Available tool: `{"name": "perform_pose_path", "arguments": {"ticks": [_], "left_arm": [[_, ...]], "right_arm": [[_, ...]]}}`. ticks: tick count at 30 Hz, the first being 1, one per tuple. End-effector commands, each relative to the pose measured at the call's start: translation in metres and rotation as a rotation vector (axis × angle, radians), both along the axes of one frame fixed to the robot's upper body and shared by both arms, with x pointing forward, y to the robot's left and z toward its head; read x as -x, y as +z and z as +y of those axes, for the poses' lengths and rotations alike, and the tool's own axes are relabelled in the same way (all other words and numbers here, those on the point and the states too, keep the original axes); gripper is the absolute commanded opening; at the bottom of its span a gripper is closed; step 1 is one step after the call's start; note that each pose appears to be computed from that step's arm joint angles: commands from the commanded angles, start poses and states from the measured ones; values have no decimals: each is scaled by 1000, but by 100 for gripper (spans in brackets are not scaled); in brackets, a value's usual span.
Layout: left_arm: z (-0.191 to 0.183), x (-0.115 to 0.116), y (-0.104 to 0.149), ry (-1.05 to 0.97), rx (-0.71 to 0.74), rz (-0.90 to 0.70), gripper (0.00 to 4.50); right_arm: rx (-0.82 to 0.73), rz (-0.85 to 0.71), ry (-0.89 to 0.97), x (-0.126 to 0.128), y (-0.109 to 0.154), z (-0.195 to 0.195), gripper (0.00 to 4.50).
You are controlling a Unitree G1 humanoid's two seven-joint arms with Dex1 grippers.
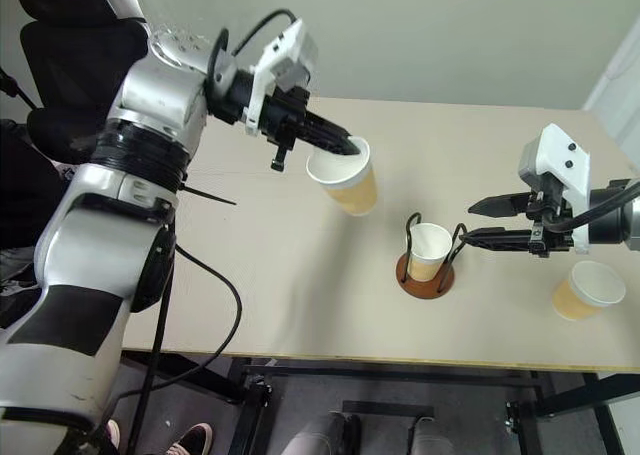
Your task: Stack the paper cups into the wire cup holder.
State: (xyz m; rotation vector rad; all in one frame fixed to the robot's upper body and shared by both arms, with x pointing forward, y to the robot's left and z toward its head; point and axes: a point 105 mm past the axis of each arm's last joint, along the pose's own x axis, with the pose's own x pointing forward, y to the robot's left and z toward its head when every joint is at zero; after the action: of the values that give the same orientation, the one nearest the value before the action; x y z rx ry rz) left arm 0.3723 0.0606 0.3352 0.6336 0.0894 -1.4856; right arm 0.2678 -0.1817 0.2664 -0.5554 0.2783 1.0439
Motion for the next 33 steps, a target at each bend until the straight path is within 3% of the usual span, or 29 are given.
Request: {"name": "perform_pose_path", "arguments": {"ticks": [1,22,33], "left_arm": [[-6,9,25,-52,54,-13,1],[-69,17,26,-172,71,20,1],[-90,22,5,-241,32,48,1]], "right_arm": [[-5,-64,5,6,9,3,224],[7,-103,-82,38,7,8,224],[41,-158,-166,39,16,-9,224]]}}
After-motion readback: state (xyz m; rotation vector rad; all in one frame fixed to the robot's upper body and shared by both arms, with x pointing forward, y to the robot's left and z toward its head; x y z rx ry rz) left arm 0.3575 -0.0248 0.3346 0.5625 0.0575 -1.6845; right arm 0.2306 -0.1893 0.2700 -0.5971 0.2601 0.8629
